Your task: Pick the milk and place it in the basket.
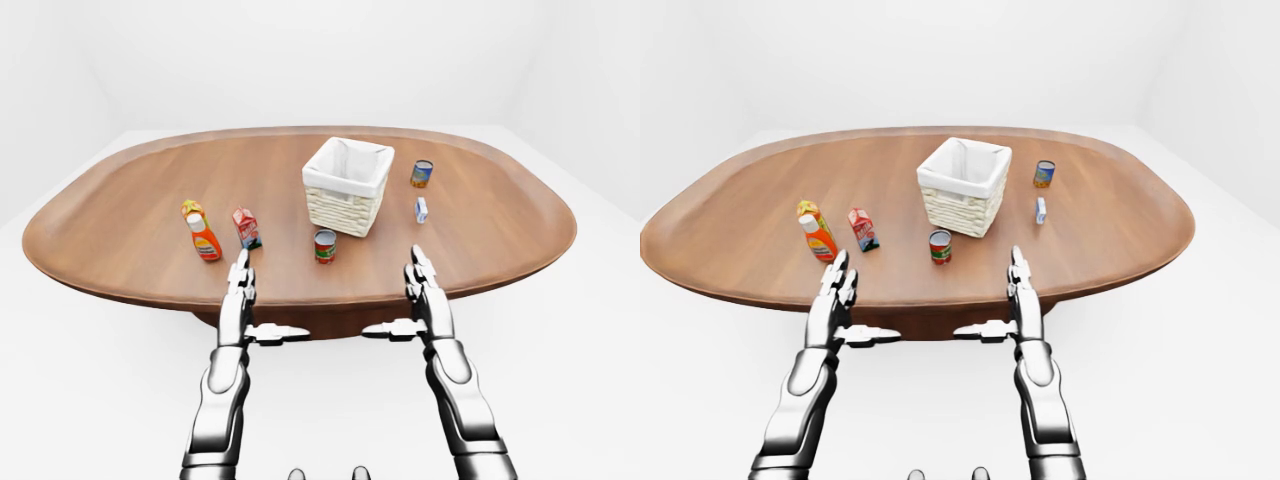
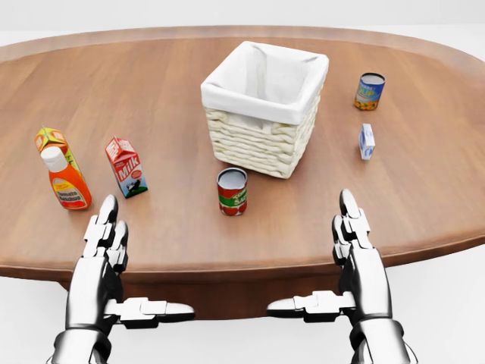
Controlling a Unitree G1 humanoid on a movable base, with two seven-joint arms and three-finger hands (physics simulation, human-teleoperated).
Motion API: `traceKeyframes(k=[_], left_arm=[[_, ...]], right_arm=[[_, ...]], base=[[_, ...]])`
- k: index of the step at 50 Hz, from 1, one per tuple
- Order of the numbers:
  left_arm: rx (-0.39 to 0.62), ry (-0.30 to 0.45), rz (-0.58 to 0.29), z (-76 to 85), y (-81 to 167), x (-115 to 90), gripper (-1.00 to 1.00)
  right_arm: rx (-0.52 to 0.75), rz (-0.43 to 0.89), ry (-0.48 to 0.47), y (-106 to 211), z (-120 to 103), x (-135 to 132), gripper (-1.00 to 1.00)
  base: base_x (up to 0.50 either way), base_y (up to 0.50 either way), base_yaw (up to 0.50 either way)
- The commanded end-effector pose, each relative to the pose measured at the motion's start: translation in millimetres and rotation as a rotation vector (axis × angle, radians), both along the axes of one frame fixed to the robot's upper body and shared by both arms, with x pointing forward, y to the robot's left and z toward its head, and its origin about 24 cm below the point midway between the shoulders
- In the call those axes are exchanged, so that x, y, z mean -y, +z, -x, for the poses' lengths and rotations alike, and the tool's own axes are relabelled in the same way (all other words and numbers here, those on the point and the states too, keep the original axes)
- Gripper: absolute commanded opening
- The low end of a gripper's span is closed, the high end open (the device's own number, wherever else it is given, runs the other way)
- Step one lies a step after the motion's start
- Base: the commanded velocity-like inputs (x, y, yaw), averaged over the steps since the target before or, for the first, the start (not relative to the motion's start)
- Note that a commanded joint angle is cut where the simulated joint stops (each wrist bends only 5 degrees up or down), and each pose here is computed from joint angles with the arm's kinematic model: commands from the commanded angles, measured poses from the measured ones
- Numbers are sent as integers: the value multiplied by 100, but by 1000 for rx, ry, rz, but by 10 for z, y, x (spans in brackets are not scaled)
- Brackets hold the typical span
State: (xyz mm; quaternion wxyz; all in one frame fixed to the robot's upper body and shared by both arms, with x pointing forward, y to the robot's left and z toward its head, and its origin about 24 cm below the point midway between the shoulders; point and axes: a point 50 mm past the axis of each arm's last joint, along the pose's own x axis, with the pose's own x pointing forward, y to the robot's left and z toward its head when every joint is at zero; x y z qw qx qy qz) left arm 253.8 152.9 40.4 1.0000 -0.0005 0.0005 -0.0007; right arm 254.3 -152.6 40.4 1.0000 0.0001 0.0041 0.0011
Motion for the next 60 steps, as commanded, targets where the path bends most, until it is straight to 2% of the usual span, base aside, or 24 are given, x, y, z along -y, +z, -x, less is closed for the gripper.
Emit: traceKeyframes(k=[1, 6, 9, 20, 34, 45, 54, 60], left_arm=[[-2, -5, -1, 31, -8, -57, 100], [-8, -8, -6, -5, -81, -57, 100], [-9, -14, -8, 33, -63, -43, 100], [-17, -10, -6, -53, -142, -77, 100], [-16, -12, -5, 36, -57, -60, 100], [-12, -12, -5, -3, -77, -82, 100], [18, -11, -6, 22, 92, -94, 100], [41, -1, -1, 38, 224, -130, 100]], right_arm=[[-24, -7, -6, -20, -18, 75, 100], [-32, 13, -6, -39, -12, 82, 100], [-35, 24, -7, -36, -9, 82, 100], [-38, 45, -8, -51, -24, 84, 100], [-36, 52, 8, -54, -25, 64, 100], [-35, 67, 1, -50, -29, 84, 100], [-23, 84, 0, 65, -4, 89, 100], [34, 98, -2, 202, -12, 108, 100]], base=[[0, 0, 0], [0, 0, 0], [0, 0, 0], [0, 0, 0], [0, 0, 0], [0, 0, 0], [0, 0, 0], [0, 0, 0]])
